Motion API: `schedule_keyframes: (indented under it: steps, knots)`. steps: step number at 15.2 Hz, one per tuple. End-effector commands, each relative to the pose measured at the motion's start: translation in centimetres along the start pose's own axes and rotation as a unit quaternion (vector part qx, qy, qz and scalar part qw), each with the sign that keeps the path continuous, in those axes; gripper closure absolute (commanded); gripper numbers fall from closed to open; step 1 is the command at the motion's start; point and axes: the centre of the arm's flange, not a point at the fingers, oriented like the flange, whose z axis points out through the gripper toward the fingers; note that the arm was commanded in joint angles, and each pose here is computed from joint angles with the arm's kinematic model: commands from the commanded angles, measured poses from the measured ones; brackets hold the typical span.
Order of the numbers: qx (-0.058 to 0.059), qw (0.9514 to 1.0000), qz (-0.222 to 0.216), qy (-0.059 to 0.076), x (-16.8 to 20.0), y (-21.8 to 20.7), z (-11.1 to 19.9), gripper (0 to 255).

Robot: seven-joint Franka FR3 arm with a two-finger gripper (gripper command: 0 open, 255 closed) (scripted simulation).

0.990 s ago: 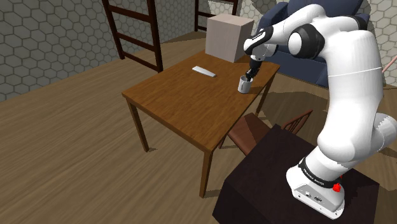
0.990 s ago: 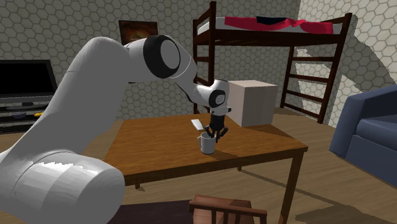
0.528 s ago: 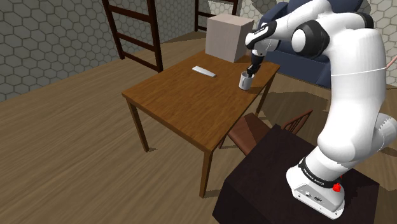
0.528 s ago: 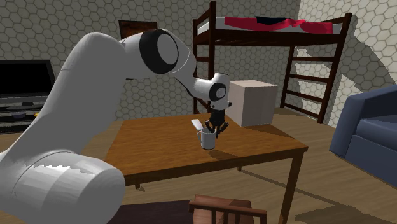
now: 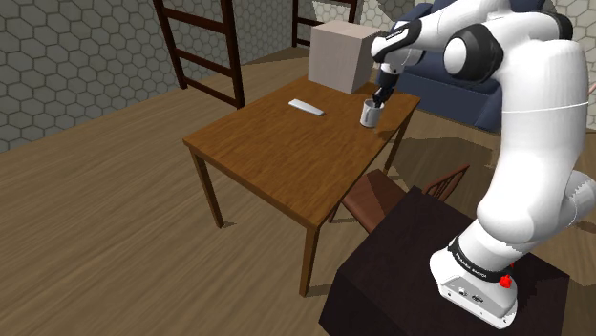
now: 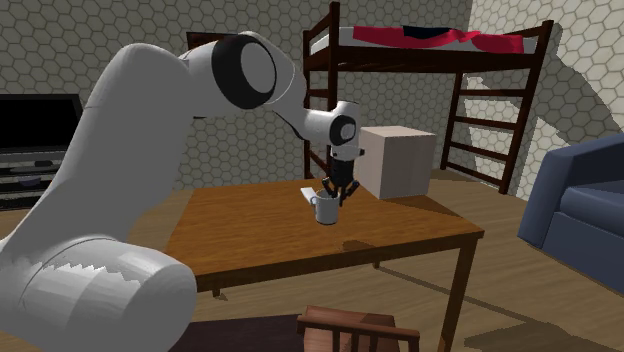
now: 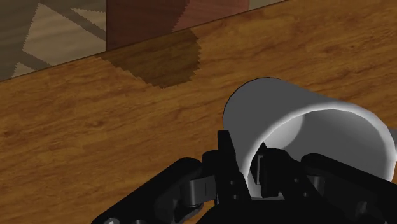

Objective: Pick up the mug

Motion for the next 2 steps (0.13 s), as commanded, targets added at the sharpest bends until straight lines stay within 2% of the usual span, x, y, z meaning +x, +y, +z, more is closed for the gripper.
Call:
schedule_keyframes:
  steps: [1, 2]
  knots:
    - [0.0, 1.0, 0.0, 0.0, -0.05, 0.03, -0.62, 255]
    - [0.0, 1.0, 0.0, 0.0, -0.05, 0.03, -0.62, 255]
